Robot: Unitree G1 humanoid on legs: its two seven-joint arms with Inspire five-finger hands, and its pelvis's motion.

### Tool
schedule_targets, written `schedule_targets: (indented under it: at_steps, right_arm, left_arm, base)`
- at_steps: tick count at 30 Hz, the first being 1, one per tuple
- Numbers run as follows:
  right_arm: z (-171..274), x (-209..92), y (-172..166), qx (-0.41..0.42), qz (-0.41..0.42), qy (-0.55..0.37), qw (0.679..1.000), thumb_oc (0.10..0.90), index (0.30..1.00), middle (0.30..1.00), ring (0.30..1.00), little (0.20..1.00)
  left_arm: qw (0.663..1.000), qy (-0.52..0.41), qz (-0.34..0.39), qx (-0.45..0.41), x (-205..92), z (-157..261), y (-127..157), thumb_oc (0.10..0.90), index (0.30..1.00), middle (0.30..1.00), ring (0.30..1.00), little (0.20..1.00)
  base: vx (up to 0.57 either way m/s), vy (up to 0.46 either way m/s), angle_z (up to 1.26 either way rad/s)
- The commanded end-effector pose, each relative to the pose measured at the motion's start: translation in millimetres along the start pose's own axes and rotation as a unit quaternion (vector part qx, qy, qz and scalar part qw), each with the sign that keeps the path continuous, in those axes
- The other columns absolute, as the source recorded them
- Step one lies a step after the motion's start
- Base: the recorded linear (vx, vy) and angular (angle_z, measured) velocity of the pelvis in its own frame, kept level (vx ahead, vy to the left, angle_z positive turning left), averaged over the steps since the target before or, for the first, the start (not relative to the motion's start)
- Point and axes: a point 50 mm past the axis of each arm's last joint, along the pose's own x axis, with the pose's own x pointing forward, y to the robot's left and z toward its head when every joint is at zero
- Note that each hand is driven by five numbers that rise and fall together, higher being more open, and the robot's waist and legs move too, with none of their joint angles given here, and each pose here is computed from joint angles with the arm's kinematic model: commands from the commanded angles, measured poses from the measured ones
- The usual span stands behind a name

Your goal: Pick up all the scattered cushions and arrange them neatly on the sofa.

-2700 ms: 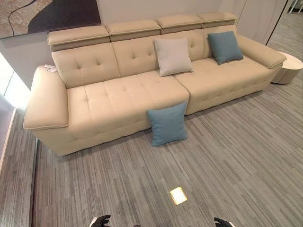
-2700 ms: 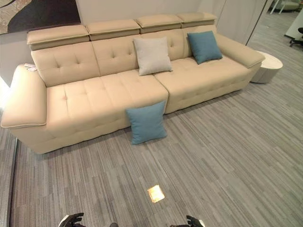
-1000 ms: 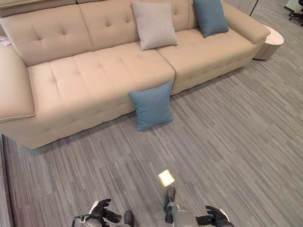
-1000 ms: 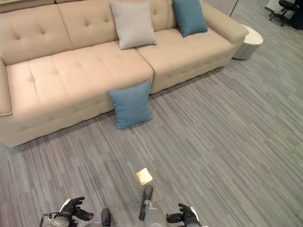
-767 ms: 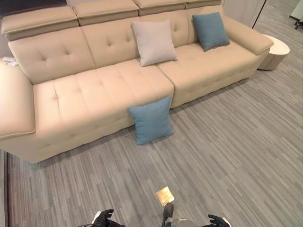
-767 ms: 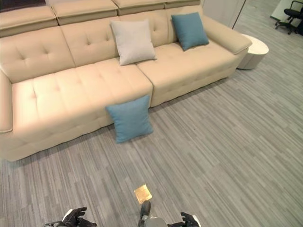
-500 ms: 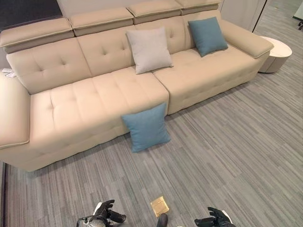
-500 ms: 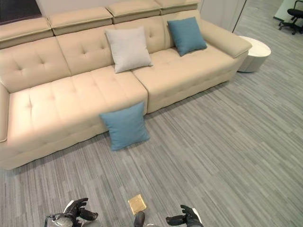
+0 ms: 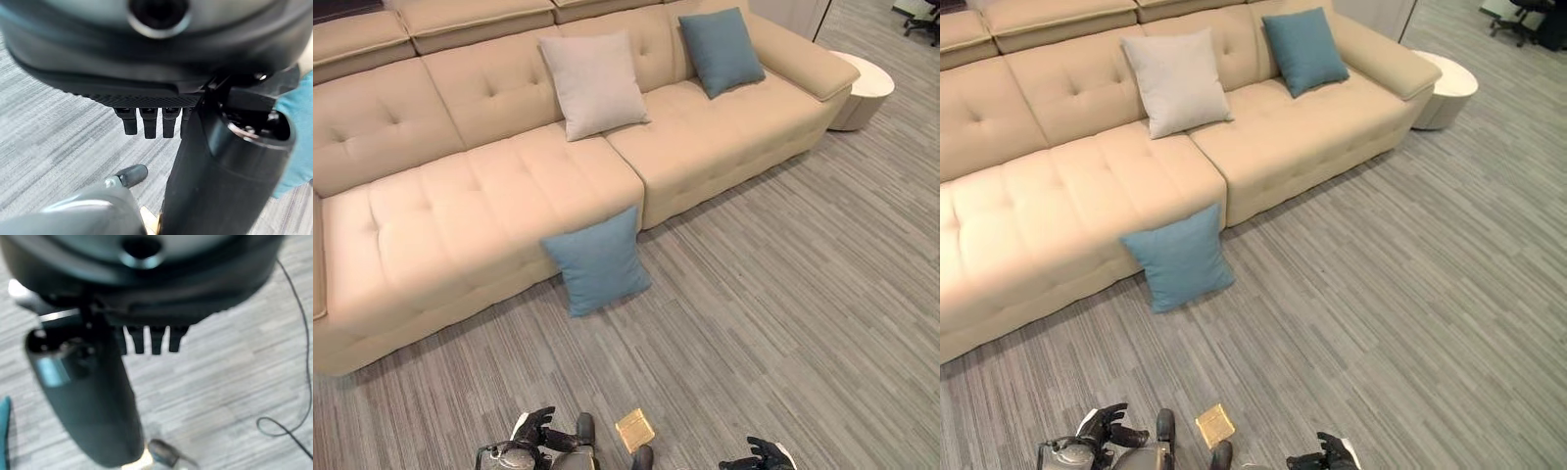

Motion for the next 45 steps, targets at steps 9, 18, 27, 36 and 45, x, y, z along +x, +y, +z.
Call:
schedule_targets:
  at_steps: [9,18,27,36,45]
  right_arm:
    - [26.6,2.7,-8.9,-0.025,-0.006,-0.053,0.998,0.8,0.9,0.9,0.9,0.9]
    - [20.6,2.6,-15.4,-0.037,-0.013,-0.042,0.998,0.8,0.9,0.9,0.9,0.9]
    - [27.9,2.8,-19.2,-0.013,-0.019,-0.061,0.998,0.8,0.9,0.9,0.9,0.9]
    - [23.4,2.6,-27.1,-0.016,-0.032,-0.053,0.998,0.8,0.9,0.9,0.9,0.9]
    - [8.8,0.6,-16.0,-0.024,-0.018,-0.031,0.999,0.8,0.9,0.9,0.9,0.9]
  left_arm:
    - [0.999,-0.007,0.032,0.016,-0.2,-0.5,23.4,0.8,0.9,0.9,0.9,0.9]
    - [0.999,0.02,0.026,0.007,-2.5,-15.8,16.1,0.8,0.9,0.9,0.9,0.9]
    - [1.0,-0.003,0.013,0.0,-0.6,-3.3,9.5,0.8,0.9,0.9,0.9,0.9]
    - [1.0,-0.012,0.0,0.02,0.2,3.0,2.4,0.8,0.9,0.9,0.9,0.9]
    - [1.0,0.008,0.007,0.013,-2.3,-10.9,7.9,0.8,0.9,0.9,0.9,0.9]
  base:
    - [0.14,0.049,0.02]
    - [0.22,-0.132,0.15]
    - [0.13,-0.196,0.23]
    - [0.17,-0.057,0.16]
    - [0.29,0.096,-0.04]
